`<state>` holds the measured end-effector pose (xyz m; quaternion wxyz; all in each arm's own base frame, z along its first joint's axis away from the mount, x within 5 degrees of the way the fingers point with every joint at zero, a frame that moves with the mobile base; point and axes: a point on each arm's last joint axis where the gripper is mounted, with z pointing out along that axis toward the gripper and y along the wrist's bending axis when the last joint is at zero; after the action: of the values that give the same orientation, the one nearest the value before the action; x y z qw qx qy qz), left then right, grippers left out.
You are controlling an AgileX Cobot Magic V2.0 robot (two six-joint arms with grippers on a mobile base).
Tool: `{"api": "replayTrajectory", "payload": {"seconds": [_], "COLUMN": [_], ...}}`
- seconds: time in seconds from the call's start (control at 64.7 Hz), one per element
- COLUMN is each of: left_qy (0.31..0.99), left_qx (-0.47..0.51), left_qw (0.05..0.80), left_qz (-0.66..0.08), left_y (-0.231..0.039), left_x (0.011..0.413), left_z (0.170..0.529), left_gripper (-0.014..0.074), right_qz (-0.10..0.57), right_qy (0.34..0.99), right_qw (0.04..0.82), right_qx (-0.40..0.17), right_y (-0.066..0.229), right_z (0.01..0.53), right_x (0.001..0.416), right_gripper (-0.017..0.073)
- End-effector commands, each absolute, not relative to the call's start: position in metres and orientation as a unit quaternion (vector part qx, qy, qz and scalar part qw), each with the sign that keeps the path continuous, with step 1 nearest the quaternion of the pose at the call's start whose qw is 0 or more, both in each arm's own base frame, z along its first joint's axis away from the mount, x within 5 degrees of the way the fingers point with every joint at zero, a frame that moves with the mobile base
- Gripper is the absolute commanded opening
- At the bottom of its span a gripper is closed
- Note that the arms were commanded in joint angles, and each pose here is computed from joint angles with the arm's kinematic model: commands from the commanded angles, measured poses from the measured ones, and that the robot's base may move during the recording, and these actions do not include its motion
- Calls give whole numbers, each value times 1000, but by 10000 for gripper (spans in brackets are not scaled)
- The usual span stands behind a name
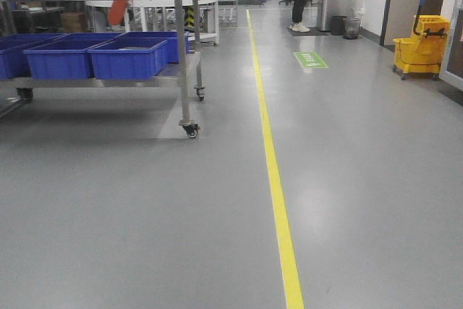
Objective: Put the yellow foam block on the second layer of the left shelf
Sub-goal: 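Drive the base away from the table down the aisle, holding the cube, then turn the base toward the shelf rack of blue bins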
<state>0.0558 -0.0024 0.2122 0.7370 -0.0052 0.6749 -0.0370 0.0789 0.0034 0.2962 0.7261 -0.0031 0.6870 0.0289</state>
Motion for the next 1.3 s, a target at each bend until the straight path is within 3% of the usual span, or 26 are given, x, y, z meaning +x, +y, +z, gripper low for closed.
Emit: {"api": "replayTrajectory", "payload": {"seconds": [0.0, 1.284], "left_qy": [647, 647], "left_qx": [-8, -6], "left_qw": [761, 761], "left_qz": [-42, -40], "left_y": [-2, -2], "left_x": [54, 54], "left_z": [212, 212], "left_gripper": [124, 124], "right_qz": [23, 23], "right_qy": [645, 645], "right_qw": [764, 764], "right_qx": [-8, -8], "right_y": [3, 3], "right_z": [314, 314], "right_x": [78, 78], "right_gripper": [425, 425]}}
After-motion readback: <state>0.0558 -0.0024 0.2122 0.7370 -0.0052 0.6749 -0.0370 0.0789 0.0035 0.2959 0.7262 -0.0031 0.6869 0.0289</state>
